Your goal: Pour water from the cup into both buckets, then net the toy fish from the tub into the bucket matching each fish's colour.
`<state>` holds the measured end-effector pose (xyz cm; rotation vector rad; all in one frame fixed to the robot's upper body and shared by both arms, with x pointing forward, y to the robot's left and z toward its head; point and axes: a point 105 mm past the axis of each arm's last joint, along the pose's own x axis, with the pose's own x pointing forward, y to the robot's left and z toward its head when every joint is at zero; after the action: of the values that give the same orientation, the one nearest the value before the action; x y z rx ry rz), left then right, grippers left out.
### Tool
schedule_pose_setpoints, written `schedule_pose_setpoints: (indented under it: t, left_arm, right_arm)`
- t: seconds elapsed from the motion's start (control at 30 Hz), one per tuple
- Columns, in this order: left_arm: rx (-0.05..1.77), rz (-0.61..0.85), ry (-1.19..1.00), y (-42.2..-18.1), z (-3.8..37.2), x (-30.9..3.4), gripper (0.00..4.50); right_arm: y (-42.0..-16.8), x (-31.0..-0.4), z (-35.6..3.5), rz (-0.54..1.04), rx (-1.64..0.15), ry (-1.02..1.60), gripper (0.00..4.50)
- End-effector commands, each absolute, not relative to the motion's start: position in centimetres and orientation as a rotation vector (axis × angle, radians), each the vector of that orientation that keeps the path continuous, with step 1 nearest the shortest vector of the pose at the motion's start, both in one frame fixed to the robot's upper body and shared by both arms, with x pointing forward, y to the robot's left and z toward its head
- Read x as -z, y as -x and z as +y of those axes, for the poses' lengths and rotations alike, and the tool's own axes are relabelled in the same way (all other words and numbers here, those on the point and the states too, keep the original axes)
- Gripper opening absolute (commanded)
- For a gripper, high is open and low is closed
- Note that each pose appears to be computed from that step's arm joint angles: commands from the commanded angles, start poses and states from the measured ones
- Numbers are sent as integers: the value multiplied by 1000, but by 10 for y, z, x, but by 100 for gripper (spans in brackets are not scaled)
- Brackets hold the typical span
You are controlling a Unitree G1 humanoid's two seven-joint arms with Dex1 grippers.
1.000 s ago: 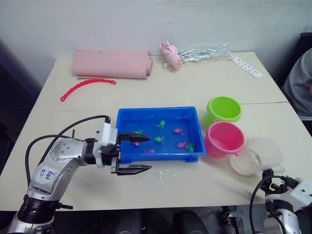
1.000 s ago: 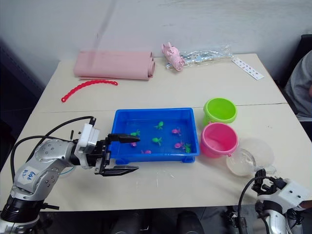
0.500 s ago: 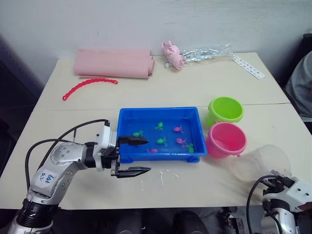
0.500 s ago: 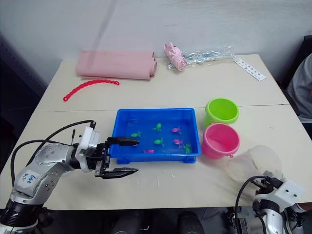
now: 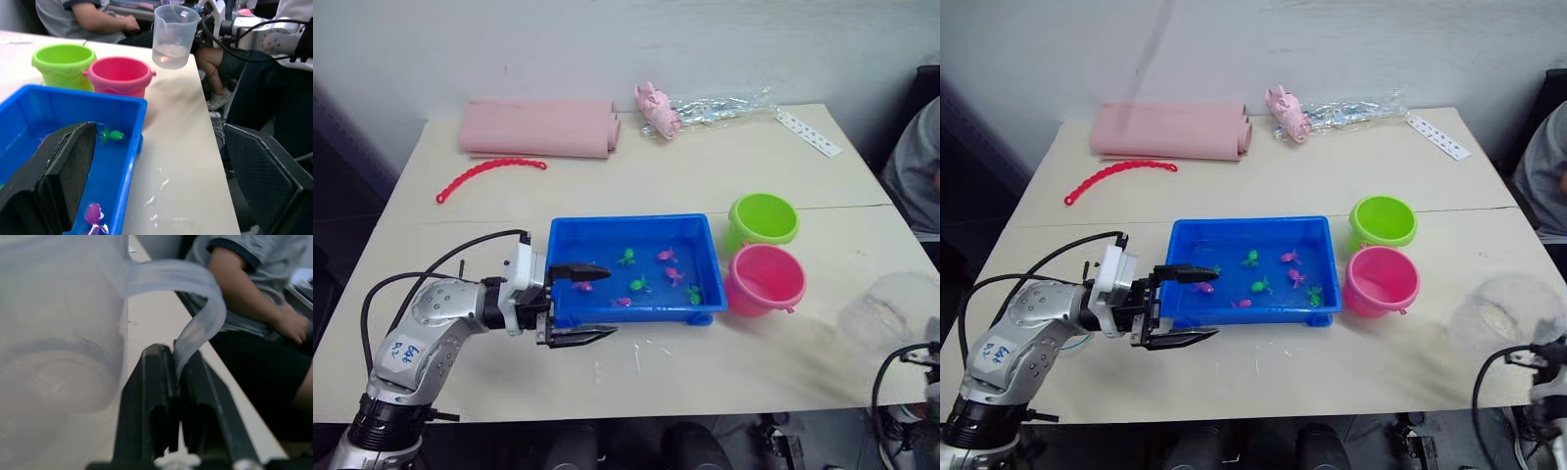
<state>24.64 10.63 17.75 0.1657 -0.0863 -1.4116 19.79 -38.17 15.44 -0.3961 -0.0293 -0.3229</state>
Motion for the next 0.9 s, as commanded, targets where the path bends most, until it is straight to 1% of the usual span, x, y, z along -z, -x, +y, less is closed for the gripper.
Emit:
schedule_pose_setpoints:
  t: [0.03,0.17,0.3,0.6,0.9]
  left_arm:
    - [1446,-98,-104,-247,98,-182,450]
    - [1439,-108,-83,-252,89,-184,450]
    - [1435,-131,-80,-257,81,-185,450]
    - [1437,-154,-88,-260,72,-183,450]
    - [1423,-172,-110,-263,70,-183,450]
  right_arm:
    - [-205,-189,-379,-76,273,575,2]
    - [-218,-207,-380,-86,285,649,2]
    - [-230,-218,-371,-94,244,799,2]
    - [-252,-224,-355,-108,213,919,2]
    - [-262,-230,-349,-155,236,1058,2]
